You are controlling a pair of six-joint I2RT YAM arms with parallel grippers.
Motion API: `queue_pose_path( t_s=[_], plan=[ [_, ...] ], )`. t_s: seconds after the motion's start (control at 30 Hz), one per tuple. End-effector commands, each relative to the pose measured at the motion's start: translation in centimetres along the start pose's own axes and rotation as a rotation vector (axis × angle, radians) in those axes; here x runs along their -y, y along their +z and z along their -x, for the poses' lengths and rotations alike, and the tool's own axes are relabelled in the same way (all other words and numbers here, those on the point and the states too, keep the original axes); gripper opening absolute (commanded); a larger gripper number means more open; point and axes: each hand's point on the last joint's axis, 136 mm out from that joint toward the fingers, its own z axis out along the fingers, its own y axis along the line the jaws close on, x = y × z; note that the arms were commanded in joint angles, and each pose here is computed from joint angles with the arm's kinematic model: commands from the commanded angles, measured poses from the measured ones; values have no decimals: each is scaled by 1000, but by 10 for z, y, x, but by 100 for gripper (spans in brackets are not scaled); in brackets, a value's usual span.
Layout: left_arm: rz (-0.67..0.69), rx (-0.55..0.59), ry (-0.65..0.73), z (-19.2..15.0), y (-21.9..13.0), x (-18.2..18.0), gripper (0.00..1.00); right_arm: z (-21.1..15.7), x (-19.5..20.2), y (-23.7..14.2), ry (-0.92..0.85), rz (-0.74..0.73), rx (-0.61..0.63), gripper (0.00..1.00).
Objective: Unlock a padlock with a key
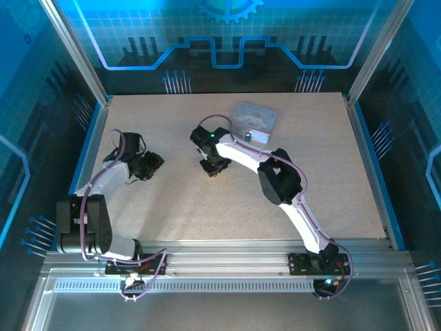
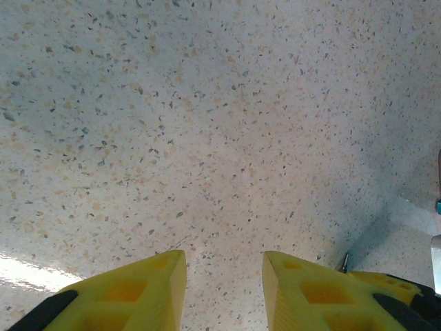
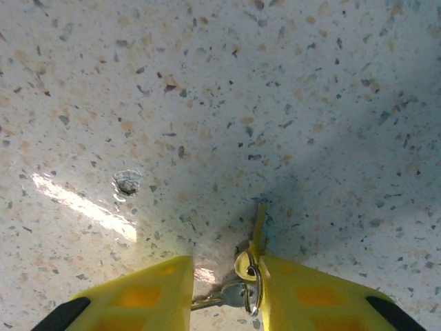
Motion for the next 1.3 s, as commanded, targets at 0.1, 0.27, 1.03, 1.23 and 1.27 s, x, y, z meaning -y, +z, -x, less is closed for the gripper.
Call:
queue_pose_path(
  t_s=[0.1,0.27,1.03,1.23,1.27],
  plan=[
    [11,-8,6,-5,-3,-8,35,-14,3,5,-21,-33,-49,26],
    [10,-8,6,-5,-3,-8,35,-14,4,3,-23,-39,-43,19],
    [-142,-26,97,-11,-10,19,38,19,2,-56,59,261,286,0],
    [-265,-66,156,-20,-15,39,38,21,-3,-76,40,364,379,0],
    [-286,-73,165,-21,-17,42,38,22,-6,-80,28,383,394,0]
  ],
)
